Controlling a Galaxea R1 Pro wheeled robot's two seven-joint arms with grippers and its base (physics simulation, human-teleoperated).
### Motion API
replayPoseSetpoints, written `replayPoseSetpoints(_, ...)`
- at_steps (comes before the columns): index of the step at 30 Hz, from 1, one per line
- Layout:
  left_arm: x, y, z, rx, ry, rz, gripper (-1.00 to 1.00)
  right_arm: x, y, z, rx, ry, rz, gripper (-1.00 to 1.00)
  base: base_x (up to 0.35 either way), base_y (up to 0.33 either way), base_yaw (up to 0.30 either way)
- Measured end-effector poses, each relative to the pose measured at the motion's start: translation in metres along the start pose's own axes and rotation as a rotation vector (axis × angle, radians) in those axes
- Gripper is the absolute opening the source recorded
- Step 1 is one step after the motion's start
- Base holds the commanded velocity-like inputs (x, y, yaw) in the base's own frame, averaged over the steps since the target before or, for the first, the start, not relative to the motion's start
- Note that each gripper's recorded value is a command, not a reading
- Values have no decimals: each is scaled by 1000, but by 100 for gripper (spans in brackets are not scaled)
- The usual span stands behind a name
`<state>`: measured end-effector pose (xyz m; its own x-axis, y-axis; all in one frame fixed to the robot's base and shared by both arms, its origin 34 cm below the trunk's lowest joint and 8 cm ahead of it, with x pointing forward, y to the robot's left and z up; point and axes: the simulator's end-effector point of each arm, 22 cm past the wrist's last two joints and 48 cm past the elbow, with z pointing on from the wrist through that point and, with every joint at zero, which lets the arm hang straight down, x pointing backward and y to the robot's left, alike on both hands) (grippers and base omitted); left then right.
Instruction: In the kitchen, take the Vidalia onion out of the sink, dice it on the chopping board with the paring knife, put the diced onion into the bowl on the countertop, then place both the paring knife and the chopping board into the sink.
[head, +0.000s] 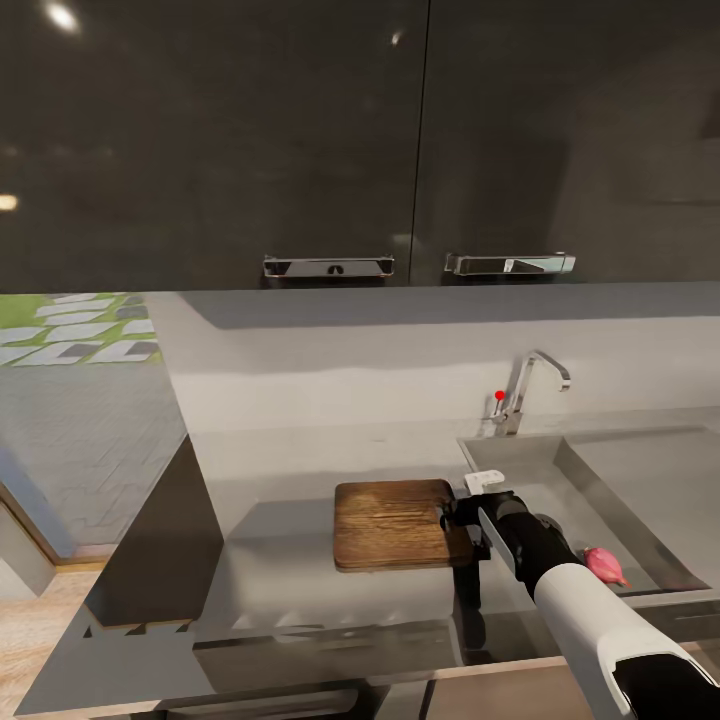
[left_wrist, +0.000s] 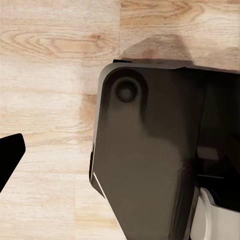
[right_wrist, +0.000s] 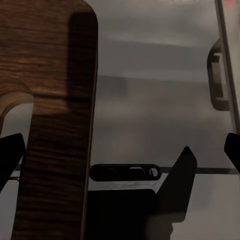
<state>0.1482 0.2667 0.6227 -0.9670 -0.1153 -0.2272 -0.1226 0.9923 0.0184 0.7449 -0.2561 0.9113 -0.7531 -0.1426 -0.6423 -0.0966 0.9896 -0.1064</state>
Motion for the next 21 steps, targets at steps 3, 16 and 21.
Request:
replayPoseSetpoints(3, 0, 0, 0, 0, 0, 0, 100, -1, 0, 0, 0, -2, 0, 100, 0, 0, 0)
replayPoseSetpoints(16, 0, 0, 0, 0, 0, 0, 100, -7, -1, -2, 2, -13, 2, 100, 0, 0, 0)
replayPoseSetpoints(21, 0, 0, 0, 0, 0, 0, 100, -21, 0, -8, 1, -44, 3, 100, 0, 0, 0)
